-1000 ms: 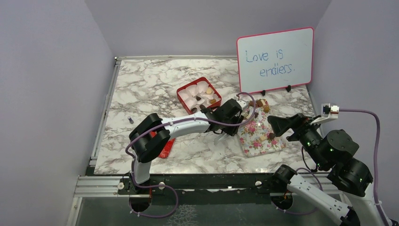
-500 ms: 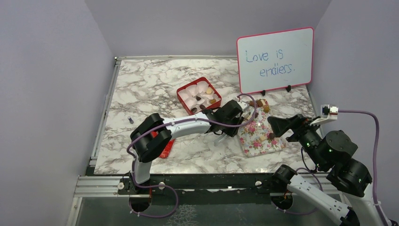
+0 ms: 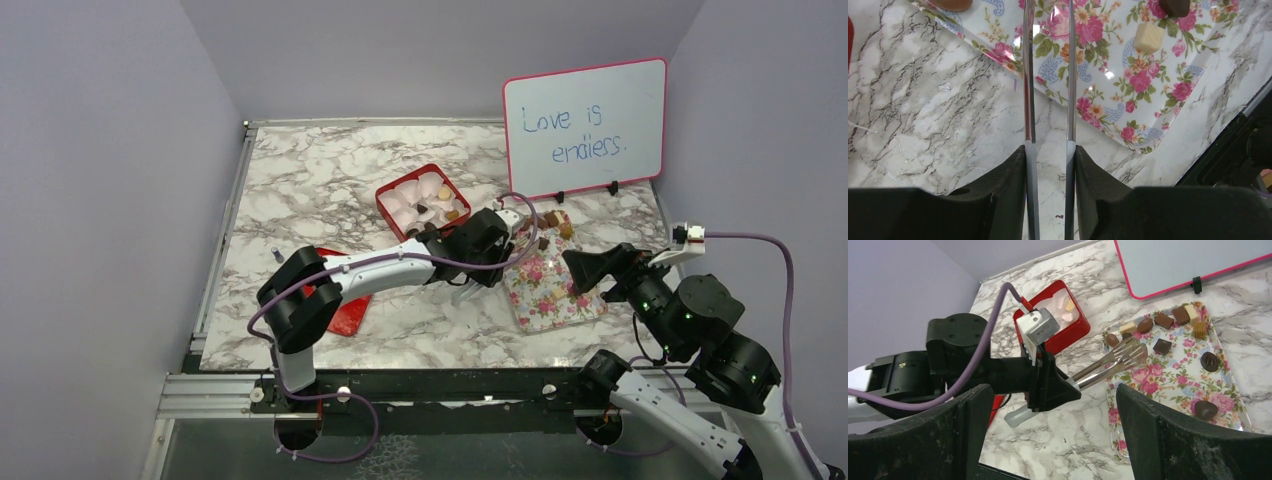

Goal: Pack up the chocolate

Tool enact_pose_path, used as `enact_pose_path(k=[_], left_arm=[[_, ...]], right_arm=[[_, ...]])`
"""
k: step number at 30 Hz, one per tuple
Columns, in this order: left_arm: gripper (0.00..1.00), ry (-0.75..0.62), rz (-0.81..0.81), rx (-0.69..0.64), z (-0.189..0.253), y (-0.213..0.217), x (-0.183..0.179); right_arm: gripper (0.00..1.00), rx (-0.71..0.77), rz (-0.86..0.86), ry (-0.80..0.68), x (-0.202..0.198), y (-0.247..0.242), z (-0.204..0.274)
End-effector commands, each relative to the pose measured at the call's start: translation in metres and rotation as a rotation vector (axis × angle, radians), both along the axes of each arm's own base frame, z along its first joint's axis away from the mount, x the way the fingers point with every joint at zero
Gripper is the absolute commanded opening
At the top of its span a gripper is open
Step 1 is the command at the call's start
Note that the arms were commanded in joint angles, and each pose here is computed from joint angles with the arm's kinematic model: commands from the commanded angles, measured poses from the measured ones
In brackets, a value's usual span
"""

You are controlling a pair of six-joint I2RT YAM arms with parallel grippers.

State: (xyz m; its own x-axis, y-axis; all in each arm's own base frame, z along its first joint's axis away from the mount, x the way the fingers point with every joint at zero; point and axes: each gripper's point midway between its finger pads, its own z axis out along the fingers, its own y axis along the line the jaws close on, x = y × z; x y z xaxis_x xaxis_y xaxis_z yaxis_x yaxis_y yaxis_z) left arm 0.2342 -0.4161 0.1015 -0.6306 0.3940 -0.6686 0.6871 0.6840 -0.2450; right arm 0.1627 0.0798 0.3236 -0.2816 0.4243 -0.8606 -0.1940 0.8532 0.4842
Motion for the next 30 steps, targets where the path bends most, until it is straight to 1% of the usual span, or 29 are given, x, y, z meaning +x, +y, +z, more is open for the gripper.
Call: enact_pose_path(k=[1,5,9,14,17,23,26,30], left_arm=[[0.25,-0.057,0.02,-0.111,0.046,-0.003,0.002],[0.25,-0.06,0.029,-0.111,0.06,0.004,0.002],[0.25,-0.083,0.068,-0.084,0.069,0.023,0.01],[0.25,-0.119,0.176,-0.011,0.069,0.066,0.026],[0.25,-0.1,0.223,-0.02,0.071,0.092,0.034],[0.26,-0.109,0.336,-0.037,0.085,0.144,0.051],[0.28,-0.097,0.383,-0.026,0.086,0.167,0.058],[0.28,-0.069,0.418,0.007,0.079,0.187,0.062]], right_arm=[[0.98,0.006,-0.015,0.009,0.003,0.001,-0.004],[0.98,-0.002,-0.002,0.023,0.005,0.005,-0.008],[0.98,0.002,0.009,0.028,0.005,0.009,-0.01],[0.98,0.002,0.009,0.038,0.006,0.01,-0.016],[0.98,0.003,0.008,0.042,0.007,0.011,-0.02],[0.98,-0.013,0.021,0.051,0.013,0.019,-0.023],[0.98,-0.024,0.031,0.061,0.015,0.023,-0.023],[0.97,-0.027,0.039,0.065,0.016,0.025,-0.022]])
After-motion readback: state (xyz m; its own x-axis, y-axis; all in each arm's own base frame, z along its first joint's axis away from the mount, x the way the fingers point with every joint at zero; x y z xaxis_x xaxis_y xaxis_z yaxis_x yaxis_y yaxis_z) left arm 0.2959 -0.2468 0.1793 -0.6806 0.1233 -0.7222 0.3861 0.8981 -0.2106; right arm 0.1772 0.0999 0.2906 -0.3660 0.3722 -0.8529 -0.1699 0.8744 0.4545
